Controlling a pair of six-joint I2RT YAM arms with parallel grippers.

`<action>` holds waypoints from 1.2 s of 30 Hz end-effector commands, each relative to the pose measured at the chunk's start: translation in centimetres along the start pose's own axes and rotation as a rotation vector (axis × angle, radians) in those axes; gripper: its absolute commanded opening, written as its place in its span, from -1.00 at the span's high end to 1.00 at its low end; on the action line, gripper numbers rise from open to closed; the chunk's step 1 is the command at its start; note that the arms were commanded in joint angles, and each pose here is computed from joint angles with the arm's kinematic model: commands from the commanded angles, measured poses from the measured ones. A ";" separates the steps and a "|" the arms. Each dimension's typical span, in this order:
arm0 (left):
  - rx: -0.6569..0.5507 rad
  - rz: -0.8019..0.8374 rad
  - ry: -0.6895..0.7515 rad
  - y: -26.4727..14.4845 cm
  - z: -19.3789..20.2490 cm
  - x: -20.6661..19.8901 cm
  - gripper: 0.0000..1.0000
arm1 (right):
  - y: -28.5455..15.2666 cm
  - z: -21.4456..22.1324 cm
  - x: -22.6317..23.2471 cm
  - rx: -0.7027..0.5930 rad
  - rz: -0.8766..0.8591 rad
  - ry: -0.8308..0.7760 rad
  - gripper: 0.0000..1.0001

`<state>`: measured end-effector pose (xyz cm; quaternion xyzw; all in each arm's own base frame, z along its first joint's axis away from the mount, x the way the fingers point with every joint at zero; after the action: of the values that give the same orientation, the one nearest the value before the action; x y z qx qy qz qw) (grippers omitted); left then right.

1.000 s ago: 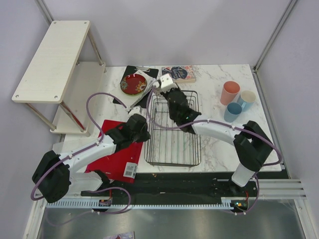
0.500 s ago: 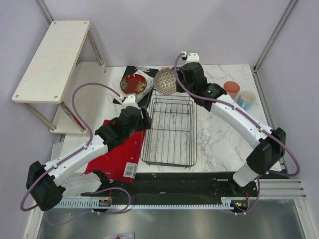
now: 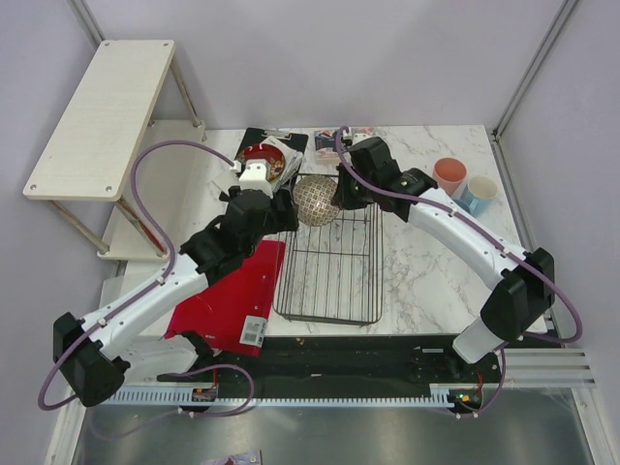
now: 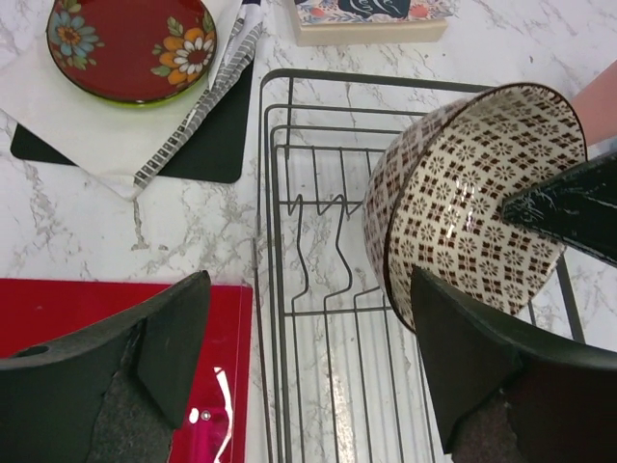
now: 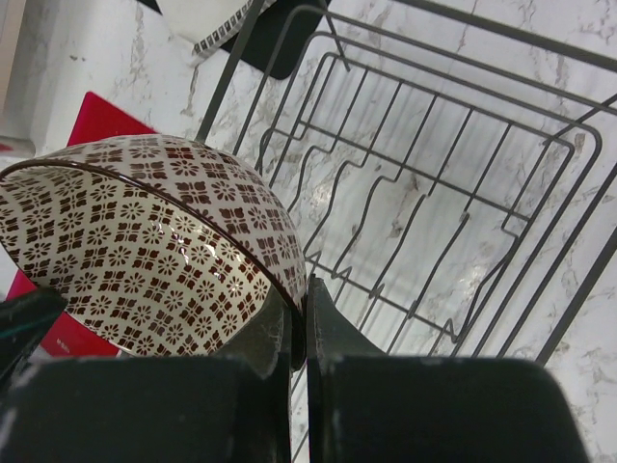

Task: Unload the mixed dishes from the dish rack
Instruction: Place the bowl at the center of the board.

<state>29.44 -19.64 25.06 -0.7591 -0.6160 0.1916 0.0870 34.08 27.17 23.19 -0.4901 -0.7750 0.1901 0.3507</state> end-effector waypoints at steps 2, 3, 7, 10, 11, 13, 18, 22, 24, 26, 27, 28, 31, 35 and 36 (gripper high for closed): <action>-0.106 -0.025 0.046 0.6 -2.9 -0.1 -0.66 | -2.8 -1.5 2.0 -0.048 -0.099 0.017 1.00; -0.125 -0.026 0.036 0.7 -3.1 -0.1 -0.63 | -2.7 -1.3 1.9 -0.036 -0.098 0.019 1.00; -0.132 -0.017 0.029 1.3 -2.9 -0.5 -0.55 | -2.4 -0.8 2.0 -0.021 -0.107 0.023 1.00; -0.129 -0.015 0.039 1.6 -3.2 -0.8 -0.52 | -2.4 -0.7 2.1 -0.018 -0.112 0.024 1.00; -0.122 -0.016 0.043 1.9 -3.0 -0.9 -0.51 | -2.4 -0.8 2.2 -0.017 -0.116 0.026 1.00; -0.121 0.000 0.052 2.1 -3.1 -1.4 -0.42 | -2.4 -0.6 2.3 -0.013 -0.123 0.024 1.00; -0.050 -0.005 0.130 3.8 -1.5 -1.9 0.47 | -2.6 -0.4 2.5 -0.007 -0.137 0.021 1.00; -0.019 -0.017 0.151 4.5 -0.7 -1.8 0.97 | -2.5 -0.2 2.1 -0.008 -0.121 0.004 1.00; -0.021 -0.035 0.149 4.5 -0.9 -1.5 0.97 | -2.8 -0.4 1.8 -0.028 -0.109 -0.004 0.73; -0.029 -0.033 0.117 4.4 -1.4 -1.4 0.97 | -3.6 -1.1 1.7 -0.094 -0.110 -0.012 0.14; -0.030 -0.044 0.089 4.5 -1.9 -0.5 0.97 | -3.9 -1.5 1.2 -0.144 -0.074 -0.012 -0.25; -0.023 -0.040 0.059 4.5 -2.2 -0.1 0.97 | -3.8 -0.9 0.4 -0.159 -0.052 -0.013 -0.40; 0.017 -0.034 -0.082 5.5 -3.4 2.1 0.97 | -5.9 -2.5 -1.1 -0.314 0.002 0.003 -0.92; 0.015 -0.051 -0.204 7.0 -6.3 4.5 0.96 | -8.8 -3.9 -2.5 -0.462 0.045 0.021 -0.96; 0.002 -0.077 -0.225 7.4 -7.2 5.7 0.97 | -9.2 -3.9 -2.7 -0.485 0.050 0.026 -0.96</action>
<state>36.71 -15.54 22.35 -0.7072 -0.6526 0.2391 0.1296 30.81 22.71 27.39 -0.5319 -0.7942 0.0855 0.2810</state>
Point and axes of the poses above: each gripper's point midway between its finger pads, its own y axis out along the fingers, its own x axis along the line the jaws close on, z = x × y, the point moved 1 cm from there along -y, back along the fingers, and after that the axes turned 3 degrees about y, right-handed, at the moved point
